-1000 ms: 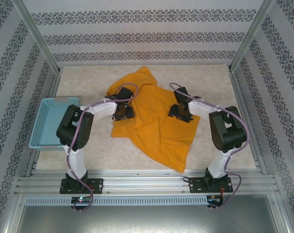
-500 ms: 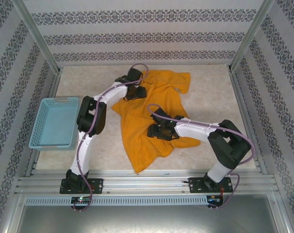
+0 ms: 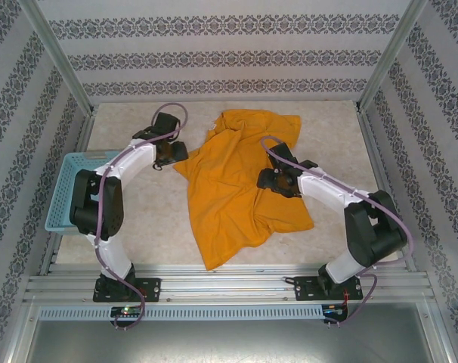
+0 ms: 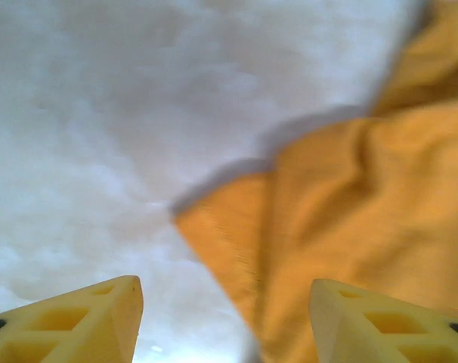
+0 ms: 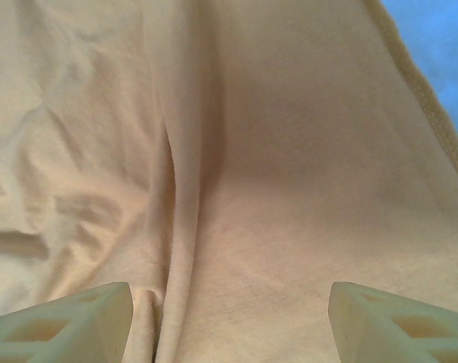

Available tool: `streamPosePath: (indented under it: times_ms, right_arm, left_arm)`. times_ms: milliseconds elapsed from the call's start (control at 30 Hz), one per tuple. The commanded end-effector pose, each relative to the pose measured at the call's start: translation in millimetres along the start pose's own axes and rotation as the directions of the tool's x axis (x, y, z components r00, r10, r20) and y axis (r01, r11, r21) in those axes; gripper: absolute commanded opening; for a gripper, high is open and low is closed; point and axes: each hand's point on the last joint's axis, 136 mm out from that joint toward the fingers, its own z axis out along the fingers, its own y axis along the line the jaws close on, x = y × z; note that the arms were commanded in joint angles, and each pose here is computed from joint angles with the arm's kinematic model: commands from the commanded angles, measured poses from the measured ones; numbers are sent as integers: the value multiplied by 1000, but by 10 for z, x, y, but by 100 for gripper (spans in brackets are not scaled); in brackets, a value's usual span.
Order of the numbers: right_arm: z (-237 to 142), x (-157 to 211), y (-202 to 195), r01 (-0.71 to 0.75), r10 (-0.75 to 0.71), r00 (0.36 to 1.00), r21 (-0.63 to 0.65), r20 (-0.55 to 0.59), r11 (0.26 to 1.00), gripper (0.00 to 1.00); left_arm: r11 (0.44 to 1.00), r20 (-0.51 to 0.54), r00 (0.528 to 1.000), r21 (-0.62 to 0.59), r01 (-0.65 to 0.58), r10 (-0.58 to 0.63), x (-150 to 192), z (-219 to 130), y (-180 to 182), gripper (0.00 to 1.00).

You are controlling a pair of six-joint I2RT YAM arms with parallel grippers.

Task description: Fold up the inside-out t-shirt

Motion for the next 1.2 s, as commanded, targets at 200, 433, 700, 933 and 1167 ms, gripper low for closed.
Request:
streamPosePath:
  times_ms: [200, 433, 700, 933, 1167]
  right_arm:
    - [128, -21, -57, 47, -46, 999, 37, -25, 998, 70]
    - [316, 59, -333, 24, -16, 997, 97, -78, 995, 71]
    - [357, 277, -438, -5, 18, 994, 112, -108, 994, 70]
    - [332, 454, -573, -46, 62, 991, 135, -117, 990, 67]
    - [330, 600, -658, -129, 147, 982, 147, -122, 981, 63]
  left_arm:
    - [1000, -95, 995, 21, 23, -20, 184, 526, 41, 51]
    - [1000, -125, 992, 29, -1, 4, 203, 737, 0, 43]
    - [1000, -107, 994, -24, 18, -20, 11, 799, 157, 11]
    - [996, 0, 996, -9, 88, -88, -471, 433, 337, 0]
    - [982, 98, 977, 12, 190, -191, -961, 85, 655, 0]
